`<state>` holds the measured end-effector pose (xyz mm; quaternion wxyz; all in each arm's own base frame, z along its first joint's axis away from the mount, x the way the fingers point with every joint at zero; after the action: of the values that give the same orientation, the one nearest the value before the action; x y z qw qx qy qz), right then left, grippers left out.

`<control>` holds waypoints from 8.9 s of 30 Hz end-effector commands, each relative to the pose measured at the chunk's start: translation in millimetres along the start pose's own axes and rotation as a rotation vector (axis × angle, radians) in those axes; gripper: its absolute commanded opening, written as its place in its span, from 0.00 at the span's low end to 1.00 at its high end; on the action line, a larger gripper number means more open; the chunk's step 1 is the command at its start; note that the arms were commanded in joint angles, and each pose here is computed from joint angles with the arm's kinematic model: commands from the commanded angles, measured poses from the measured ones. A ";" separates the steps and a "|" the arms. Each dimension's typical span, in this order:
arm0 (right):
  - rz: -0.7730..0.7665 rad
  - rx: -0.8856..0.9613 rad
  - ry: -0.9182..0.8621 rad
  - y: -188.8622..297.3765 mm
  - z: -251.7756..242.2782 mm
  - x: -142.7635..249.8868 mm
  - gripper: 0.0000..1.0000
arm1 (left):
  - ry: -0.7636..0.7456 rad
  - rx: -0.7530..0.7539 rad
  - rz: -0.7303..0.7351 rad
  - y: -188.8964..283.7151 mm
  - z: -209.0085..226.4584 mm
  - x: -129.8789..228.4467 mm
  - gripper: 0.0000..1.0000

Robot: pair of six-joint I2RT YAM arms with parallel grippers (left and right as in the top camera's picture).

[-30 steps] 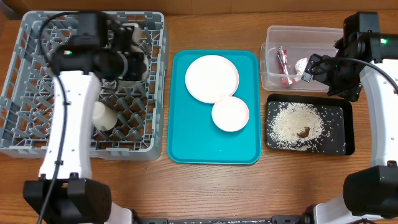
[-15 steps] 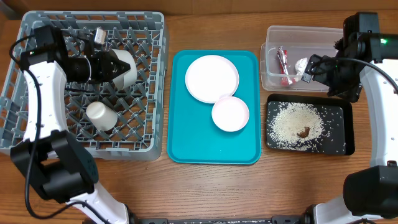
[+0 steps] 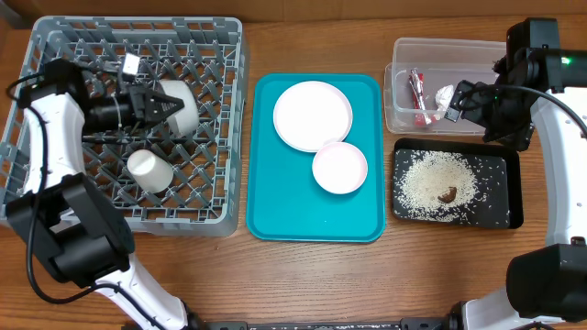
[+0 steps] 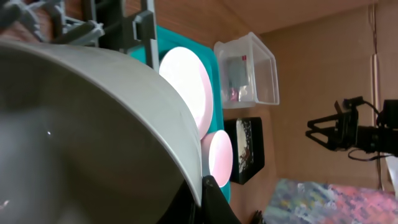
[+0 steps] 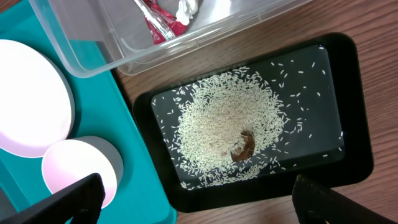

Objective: Sort waste into correct bins and load items into the dishwasher
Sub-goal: 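Place the grey bowl into the dish rack with the left gripper, then move the left gripper to the small pink bowl and grasp its rim, then carry the small pink bowl into the dish rack and release it, then reach the left gripper to the large pink plate and grasp its edge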

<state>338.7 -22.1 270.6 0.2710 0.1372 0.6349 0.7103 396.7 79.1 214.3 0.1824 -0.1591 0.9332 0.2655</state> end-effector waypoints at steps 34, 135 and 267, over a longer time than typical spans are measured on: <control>-0.030 -0.010 -0.006 13.1 -1.1 -0.1 0.98 | -0.156 0.110 -0.129 25.9 12.3 -2.6 0.04; -0.016 0.104 -0.203 16.2 -45.8 -7.4 1.00 | -0.836 -0.686 0.862 -318.5 -141.2 189.7 0.04; -0.016 0.104 -0.196 16.2 -45.8 -7.5 1.00 | -0.690 -0.711 0.707 -305.9 -131.5 71.2 1.00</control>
<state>316.9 -64.2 267.8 0.3122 0.2309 0.6471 0.6562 421.4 -245.2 178.4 0.3249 0.1915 0.6784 0.6305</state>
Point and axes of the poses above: each gripper's point midway between its finger pads, its own y axis back along the fingers, its own z axis along the line the jaws close on, x = y × z, the point moved 7 cm from there along y, back along the fingers, and after that the axes turned 9 degrees about -y, right-handed, at the moved point
